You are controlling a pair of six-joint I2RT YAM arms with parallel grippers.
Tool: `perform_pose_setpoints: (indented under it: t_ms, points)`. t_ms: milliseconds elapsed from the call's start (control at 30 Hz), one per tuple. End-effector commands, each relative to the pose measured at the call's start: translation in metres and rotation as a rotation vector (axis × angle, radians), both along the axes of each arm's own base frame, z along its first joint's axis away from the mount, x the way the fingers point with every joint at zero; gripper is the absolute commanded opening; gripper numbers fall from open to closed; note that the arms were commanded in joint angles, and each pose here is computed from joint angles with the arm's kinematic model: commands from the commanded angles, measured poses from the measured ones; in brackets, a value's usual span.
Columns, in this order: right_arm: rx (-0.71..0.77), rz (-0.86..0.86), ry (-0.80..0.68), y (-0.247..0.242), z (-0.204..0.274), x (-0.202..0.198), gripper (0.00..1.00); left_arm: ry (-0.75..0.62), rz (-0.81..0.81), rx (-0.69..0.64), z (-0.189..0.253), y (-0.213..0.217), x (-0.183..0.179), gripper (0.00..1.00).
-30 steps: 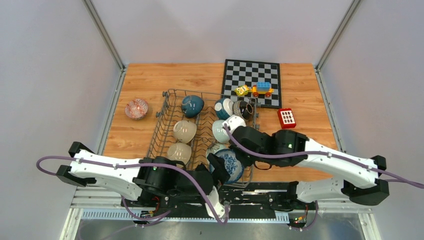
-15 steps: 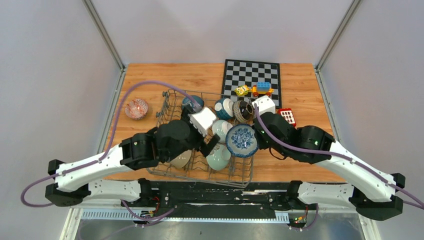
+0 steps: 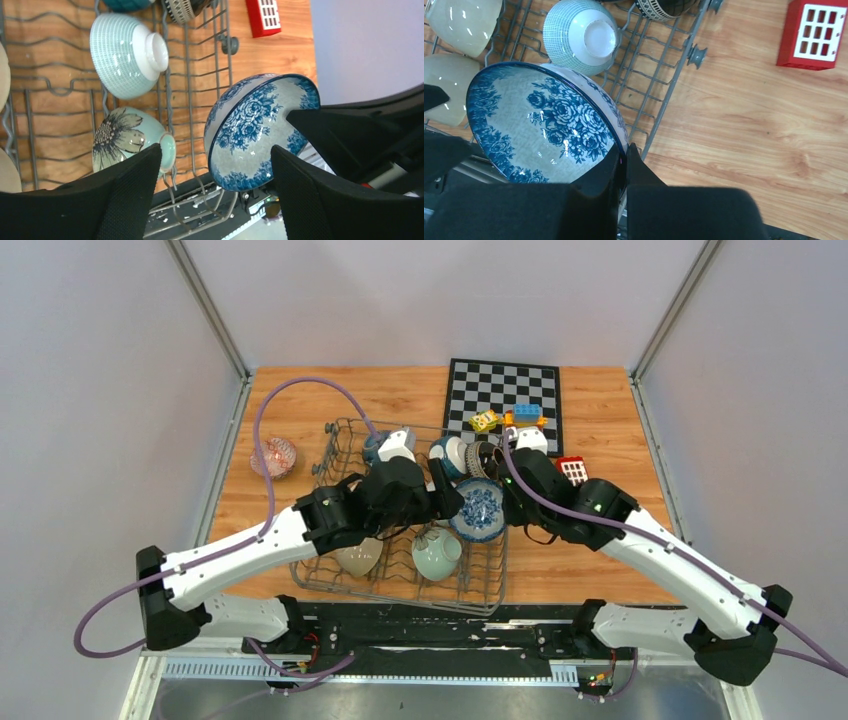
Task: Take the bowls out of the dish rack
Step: Place the bowl with the bowl.
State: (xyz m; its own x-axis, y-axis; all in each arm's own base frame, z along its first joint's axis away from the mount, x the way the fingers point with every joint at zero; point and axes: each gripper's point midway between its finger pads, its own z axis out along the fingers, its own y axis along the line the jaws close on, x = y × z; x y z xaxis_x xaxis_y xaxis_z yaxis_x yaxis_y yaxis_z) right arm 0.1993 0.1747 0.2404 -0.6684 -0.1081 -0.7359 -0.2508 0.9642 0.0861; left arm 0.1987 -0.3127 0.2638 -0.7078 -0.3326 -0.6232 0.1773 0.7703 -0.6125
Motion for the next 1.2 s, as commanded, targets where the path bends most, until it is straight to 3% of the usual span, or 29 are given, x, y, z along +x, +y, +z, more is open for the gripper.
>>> perform_pose_setpoints:
  t_ms: [0, 100, 167, 500, 633, 700, 900, 1167]
  points:
    - [0.11, -0.054, 0.03, 0.016, 0.011, 0.005, 0.0, 0.032, 0.048, 0.036, -0.004, 0.002, 0.006, 0.73]
    - [0.124, -0.065, 0.051, 0.018, 0.011, 0.003, 0.0, 0.014, 0.068, 0.089, -0.01, 0.007, 0.011, 0.5]
    - [0.131, -0.069, 0.055, 0.018, 0.011, 0.002, 0.0, 0.006, 0.067, 0.107, -0.011, 0.008, 0.013, 0.43]
    - [0.155, -0.068, 0.077, 0.024, 0.01, 0.001, 0.0, 0.015, 0.006, 0.163, -0.023, -0.003, 0.012, 0.45]
    - [0.162, -0.067, 0.078, 0.025, 0.01, 0.001, 0.0, 0.027, -0.008, 0.165, -0.029, -0.006, 0.011, 0.25]
    - [0.162, -0.068, 0.075, 0.024, 0.011, 0.001, 0.0, 0.024, -0.006, 0.169, -0.03, -0.006, 0.011, 0.21]
    - [0.16, -0.071, 0.079, 0.024, 0.009, 0.001, 0.0, 0.013, 0.003, 0.179, -0.029, -0.003, 0.013, 0.16]
    - [0.166, -0.064, 0.088, 0.027, 0.006, 0.0, 0.0, 0.013, 0.001, 0.197, -0.033, -0.002, 0.013, 0.0]
